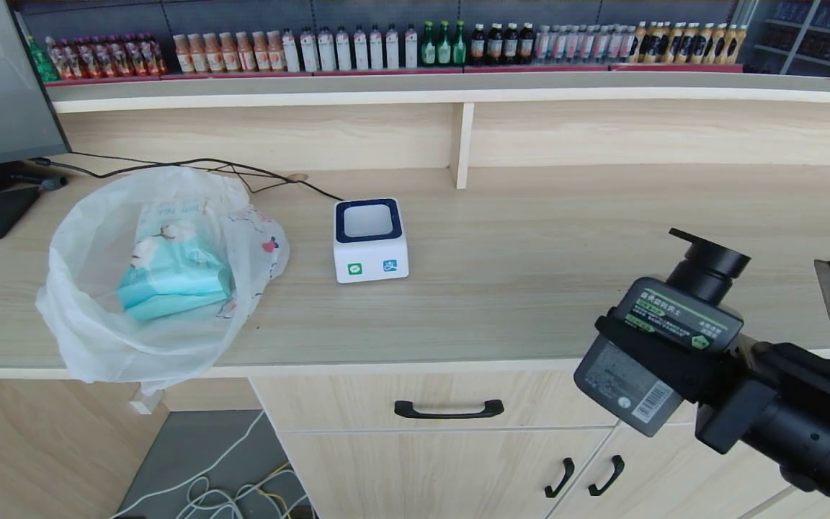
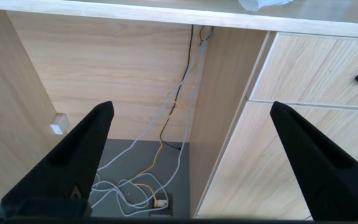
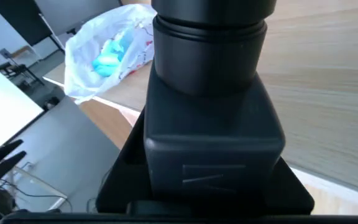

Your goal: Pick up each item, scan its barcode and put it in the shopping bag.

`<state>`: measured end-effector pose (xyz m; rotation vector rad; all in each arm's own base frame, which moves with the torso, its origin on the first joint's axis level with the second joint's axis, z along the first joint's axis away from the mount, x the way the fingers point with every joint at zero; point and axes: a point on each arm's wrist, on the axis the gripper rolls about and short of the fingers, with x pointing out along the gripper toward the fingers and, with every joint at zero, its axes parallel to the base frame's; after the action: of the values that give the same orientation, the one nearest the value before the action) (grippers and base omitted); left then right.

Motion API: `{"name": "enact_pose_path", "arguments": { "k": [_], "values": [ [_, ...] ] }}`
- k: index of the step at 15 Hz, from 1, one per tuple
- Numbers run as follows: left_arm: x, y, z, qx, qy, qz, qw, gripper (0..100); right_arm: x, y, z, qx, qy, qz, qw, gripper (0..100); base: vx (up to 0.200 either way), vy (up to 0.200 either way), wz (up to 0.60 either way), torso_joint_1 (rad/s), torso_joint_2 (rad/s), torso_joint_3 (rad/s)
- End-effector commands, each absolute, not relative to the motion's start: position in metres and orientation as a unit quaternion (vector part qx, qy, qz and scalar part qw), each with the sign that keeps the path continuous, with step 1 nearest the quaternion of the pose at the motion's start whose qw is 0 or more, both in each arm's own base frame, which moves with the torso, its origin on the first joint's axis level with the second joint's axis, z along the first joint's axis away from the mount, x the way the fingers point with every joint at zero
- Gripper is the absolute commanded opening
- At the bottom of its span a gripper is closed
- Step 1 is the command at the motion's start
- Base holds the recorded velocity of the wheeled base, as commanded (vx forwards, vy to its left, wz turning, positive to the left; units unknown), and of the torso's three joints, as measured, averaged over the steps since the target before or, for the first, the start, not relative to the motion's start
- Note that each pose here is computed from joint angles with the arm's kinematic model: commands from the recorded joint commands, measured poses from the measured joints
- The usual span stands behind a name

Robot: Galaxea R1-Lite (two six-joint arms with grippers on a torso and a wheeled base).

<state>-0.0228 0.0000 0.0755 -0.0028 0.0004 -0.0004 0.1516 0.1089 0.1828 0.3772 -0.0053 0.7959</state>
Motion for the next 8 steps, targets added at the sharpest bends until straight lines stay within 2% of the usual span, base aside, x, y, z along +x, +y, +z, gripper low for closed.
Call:
{"name": "enact_pose_path", "arguments": {
  "k": [1, 4, 8],
  "values": [
    [-0.023, 0.000, 0.075, -0.002, 0.000, 0.000, 1.000, 100, 0.143, 0.126, 0.183, 0.218, 0.015, 0.433, 0.874, 0, 0.000, 0.000, 0.00, 0.000, 0.00, 0.000],
    [-0.023, 0.000, 0.075, -0.002, 0.000, 0.000, 1.000, 100, 0.144, 0.133, 0.187, 0.278, 0.042, 0.460, 0.842, 0, 0.000, 0.000, 0.00, 0.000, 0.00, 0.000],
    [-0.023, 0.000, 0.075, -0.002, 0.000, 0.000, 1.000, 100, 0.151, 0.143, 0.193, 0.291, 0.065, 0.514, 0.804, 0, 0.000, 0.000, 0.00, 0.000, 0.00, 0.000]
  ]
}}
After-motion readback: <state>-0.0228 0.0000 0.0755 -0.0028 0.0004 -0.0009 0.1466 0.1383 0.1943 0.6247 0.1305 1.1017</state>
